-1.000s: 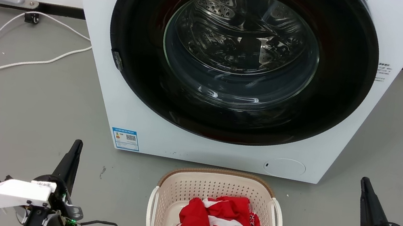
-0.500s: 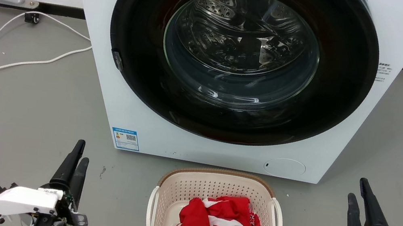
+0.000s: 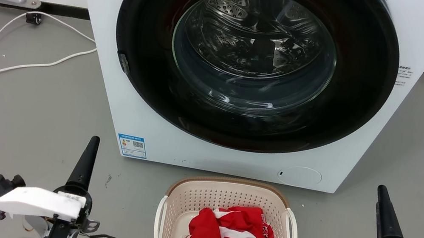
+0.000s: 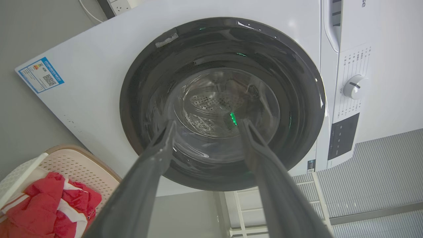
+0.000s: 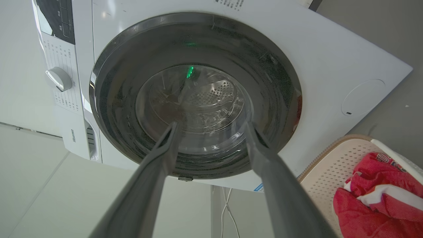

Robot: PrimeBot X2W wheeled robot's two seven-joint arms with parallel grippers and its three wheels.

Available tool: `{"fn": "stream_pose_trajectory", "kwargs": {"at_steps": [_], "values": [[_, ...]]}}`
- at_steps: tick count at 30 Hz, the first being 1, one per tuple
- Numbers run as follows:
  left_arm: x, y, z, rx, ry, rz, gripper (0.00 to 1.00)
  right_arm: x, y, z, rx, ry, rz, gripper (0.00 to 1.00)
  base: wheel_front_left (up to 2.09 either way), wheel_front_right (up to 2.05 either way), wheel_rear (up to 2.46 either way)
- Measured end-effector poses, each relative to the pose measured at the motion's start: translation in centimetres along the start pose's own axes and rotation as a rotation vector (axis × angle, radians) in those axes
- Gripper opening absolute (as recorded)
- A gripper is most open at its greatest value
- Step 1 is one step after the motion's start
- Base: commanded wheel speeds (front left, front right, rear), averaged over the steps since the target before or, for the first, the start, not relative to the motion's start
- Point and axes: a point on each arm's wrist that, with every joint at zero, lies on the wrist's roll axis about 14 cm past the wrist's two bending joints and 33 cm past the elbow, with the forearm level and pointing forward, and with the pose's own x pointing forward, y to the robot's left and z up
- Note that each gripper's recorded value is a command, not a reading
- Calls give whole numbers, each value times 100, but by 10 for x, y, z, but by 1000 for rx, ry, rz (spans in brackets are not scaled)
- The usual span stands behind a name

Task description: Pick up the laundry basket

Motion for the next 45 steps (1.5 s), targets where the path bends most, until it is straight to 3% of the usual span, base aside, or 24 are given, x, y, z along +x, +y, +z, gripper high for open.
{"fn": "stream_pose_trajectory", "kwargs": {"at_steps": [22, 45], "values": [[8, -18, -12, 500, 11, -66, 100, 2, 8, -3, -533, 16, 33, 100, 0, 0, 0], [14, -19, -22, 842, 25, -98, 100, 3, 13, -9, -899, 50, 61, 100, 0, 0, 0]]}}
